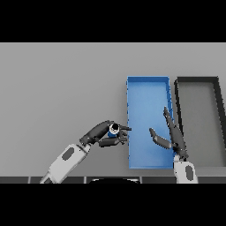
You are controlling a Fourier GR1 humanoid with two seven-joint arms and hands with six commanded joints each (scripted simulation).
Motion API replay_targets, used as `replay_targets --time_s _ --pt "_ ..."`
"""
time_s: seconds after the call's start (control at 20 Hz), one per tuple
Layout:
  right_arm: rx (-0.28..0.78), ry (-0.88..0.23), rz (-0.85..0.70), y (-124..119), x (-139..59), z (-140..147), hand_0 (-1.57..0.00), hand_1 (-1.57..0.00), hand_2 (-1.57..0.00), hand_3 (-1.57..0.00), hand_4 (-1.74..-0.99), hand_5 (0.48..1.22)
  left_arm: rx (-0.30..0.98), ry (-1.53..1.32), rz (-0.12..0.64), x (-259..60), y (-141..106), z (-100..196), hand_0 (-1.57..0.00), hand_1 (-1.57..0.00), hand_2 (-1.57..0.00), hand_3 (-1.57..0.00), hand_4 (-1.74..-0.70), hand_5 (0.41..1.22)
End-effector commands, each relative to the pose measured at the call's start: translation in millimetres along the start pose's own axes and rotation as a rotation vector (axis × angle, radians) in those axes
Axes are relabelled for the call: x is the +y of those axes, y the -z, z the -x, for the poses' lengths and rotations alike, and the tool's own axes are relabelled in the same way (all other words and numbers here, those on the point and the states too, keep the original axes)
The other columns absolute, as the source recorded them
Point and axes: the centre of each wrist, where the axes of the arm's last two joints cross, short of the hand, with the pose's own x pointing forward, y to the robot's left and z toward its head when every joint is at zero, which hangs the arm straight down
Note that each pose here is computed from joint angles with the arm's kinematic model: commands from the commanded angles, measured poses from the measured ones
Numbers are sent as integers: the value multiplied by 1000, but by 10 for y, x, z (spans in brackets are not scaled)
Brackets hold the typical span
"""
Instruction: Pick up the blue pipe and place it into the blue bin.
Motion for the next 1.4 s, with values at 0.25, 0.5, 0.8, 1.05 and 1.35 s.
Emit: replay_targets --time_s 0.25,0.5,0.8,1.05,1.35 --pt "-8 14 -12 40 41 20 1 1 1 1 -1209 623 1 1 -6 -2 -17 -11 -1570 -1570 -1570 -1443 -1731 1220" --pt "-94 114 -74 124 -70 -171 1 1 1 1 -1197 604 6 5 -3 25 -1 18 -1571 -1571 -1571 -1438 -1731 1221" --pt "-185 133 -396 324 -239 -820 1 1 1 1 -1260 523 16 19 7 18 5 -10 -1571 -1571 -1571 -1440 -1731 1221" --pt "-248 67 -618 431 -73 -1272 1 1 1 1 -1301 520 10 22 8 -8 6 -15 -1571 -1571 -1571 -1438 -1732 1221" --pt "-313 -23 -795 662 164 -1655 1 1 1 1 -1304 532 8 13 13 31 20 -17 -1571 -1571 -1571 -1437 -1732 1221"
